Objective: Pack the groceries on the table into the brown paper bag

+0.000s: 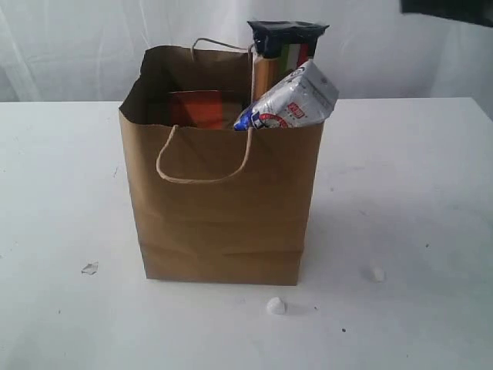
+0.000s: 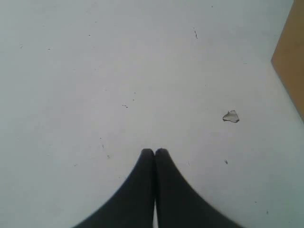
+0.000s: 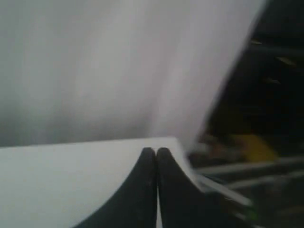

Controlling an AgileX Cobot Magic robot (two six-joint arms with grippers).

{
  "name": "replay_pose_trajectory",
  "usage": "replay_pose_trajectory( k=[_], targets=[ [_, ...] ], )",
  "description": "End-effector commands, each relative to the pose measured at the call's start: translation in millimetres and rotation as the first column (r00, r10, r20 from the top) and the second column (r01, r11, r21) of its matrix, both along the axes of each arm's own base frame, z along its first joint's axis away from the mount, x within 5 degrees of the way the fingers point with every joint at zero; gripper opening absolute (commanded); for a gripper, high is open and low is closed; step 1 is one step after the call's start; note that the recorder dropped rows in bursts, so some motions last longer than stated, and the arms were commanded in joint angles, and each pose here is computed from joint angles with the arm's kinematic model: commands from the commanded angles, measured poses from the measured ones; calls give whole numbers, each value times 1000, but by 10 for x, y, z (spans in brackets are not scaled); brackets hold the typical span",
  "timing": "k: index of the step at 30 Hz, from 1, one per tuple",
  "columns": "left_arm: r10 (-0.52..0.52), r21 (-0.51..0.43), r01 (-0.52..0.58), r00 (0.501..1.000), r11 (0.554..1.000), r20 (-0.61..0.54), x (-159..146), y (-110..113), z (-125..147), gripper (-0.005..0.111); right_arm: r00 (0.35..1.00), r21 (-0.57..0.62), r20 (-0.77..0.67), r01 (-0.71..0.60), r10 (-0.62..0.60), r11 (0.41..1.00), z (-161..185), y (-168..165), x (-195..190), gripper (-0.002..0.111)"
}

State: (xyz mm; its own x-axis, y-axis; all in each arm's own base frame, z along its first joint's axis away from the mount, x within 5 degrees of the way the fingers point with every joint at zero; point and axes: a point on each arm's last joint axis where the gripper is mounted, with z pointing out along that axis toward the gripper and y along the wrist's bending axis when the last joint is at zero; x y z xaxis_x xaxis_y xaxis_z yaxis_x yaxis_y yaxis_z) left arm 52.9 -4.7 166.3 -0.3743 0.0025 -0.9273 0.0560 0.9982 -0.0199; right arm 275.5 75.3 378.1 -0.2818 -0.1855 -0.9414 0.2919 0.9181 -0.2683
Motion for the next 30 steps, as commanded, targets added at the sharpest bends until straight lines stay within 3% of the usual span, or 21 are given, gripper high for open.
replay_pose_trajectory(
  k=[1, 6, 9, 14, 17, 19, 20, 22, 24, 25, 28, 30],
  targets=[
    [-1, -7, 1, 1000, 1000, -1, -3, -3, -10, 0, 957, -331, -189, 150, -221, 932, -256, -283, -124, 0],
    [-1, -7, 1, 1000, 1000, -1, -3, -3, -10, 0, 943, -382, -282, 58, -176, 922, -594, -282, -164, 0],
    [-1, -7, 1, 1000, 1000, -1, -3, -3, -10, 0, 944, -350, -317, -22, -96, 936, -761, -235, -170, 0],
    [-1, -7, 1, 1000, 1000, -1, -3, -3, -10, 0, 956, -141, -292, -59, 15, 988, -970, -147, -184, 0],
    [-1, -7, 1, 1000, 1000, -1, -3, -3, -10, 0, 971, 119, -225, -52, 78, 991, -1051, -62, -191, 0],
    [-1, -7, 1, 1000, 1000, -1, -3, -3, -10, 0, 983, 363, -160, -27, 91, 931, -1083, -4, -214, 0],
    [-1, -7, 1, 1000, 1000, -1, -3, -3, -10, 0, 990, 527, -121, -1, 76, 850, -1095, 28, -235, 0],
    [-1, -7, 1, 1000, 1000, -1, -3, -3, -10, 0, 993, 712, -104, 38, 51, 702, -1154, 72, -274, 0],
    [-1, -7, 1, 1000, 1000, -1, -3, -3, -10, 0, 992, 810, -121, 80, 31, 581, -1244, 94, -323, 0],
    [-1, -7, 1, 1000, 1000, -1, -3, -3, -10, 0, 991, 821, -125, 80, 42, 565, -1281, 102, -339, 0],
    [-1, -7, 1, 1000, 1000, -1, -3, -3, -10, 0, 981, 743, -134, 4, 143, 669, -1377, 112, -386, 0],
    [-1, -7, 1, 1000, 1000, -1, -3, -3, -10, 0, 951, 630, -158, -110, 266, 768, -1417, 143, -415, 0]
  ],
)
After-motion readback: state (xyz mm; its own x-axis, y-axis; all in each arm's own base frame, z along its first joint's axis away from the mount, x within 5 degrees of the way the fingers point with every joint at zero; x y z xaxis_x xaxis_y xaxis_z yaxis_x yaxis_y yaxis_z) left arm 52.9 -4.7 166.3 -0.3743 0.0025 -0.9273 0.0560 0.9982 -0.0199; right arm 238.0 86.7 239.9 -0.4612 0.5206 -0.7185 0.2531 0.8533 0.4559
